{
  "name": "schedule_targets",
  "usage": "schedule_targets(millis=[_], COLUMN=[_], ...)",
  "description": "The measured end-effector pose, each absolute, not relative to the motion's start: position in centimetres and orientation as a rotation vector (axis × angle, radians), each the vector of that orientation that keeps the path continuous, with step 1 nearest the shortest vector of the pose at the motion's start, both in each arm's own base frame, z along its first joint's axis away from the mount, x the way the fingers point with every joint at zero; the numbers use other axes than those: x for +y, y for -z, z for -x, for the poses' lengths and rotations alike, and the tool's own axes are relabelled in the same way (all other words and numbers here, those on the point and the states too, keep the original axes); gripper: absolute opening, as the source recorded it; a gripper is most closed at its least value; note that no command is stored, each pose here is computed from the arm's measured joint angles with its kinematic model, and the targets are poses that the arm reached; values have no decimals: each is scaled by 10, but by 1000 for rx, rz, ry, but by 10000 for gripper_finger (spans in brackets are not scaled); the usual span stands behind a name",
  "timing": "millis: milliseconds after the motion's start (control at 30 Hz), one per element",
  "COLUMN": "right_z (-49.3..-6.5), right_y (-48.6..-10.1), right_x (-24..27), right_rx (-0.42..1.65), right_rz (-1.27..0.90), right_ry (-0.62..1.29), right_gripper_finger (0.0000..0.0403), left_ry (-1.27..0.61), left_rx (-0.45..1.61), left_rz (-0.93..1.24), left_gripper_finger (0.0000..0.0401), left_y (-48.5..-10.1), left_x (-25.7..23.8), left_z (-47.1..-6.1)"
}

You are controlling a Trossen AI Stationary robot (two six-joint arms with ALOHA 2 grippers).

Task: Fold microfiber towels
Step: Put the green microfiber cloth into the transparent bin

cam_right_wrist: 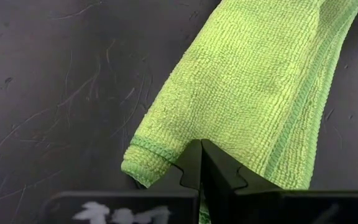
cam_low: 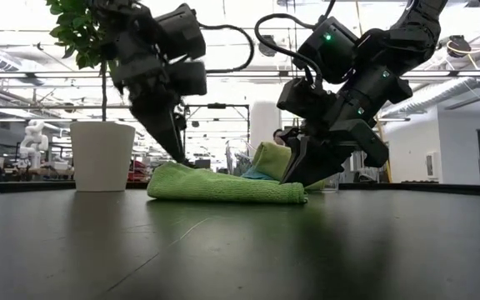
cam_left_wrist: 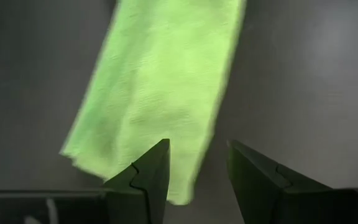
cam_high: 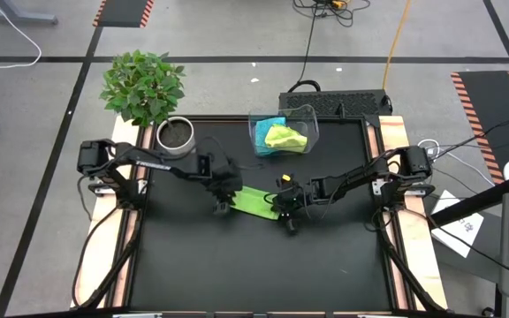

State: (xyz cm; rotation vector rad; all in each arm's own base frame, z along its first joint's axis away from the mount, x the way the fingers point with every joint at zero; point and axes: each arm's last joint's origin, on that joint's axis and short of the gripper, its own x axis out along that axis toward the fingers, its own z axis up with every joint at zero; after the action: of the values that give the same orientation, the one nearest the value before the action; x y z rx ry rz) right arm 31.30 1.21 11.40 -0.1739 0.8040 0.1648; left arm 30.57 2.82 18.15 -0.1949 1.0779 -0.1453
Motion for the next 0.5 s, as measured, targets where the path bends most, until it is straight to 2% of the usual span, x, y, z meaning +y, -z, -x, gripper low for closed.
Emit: schedule_targets(millis=[300, 500], right_z=[-313, -313], right_y=[-114, -114], right_x=[13, 13], right_rx=[802, 796], right_rz=[169, 184], right_ry=[-165, -171], right_gripper_finger=[0, 0], left_ry=[2, 10], left_rx=[1063, 1030], left_rz=[249, 309], left_gripper_finger=[159, 159], left_y=[-147, -138], left_x=[50, 55], left_z=[-286, -279])
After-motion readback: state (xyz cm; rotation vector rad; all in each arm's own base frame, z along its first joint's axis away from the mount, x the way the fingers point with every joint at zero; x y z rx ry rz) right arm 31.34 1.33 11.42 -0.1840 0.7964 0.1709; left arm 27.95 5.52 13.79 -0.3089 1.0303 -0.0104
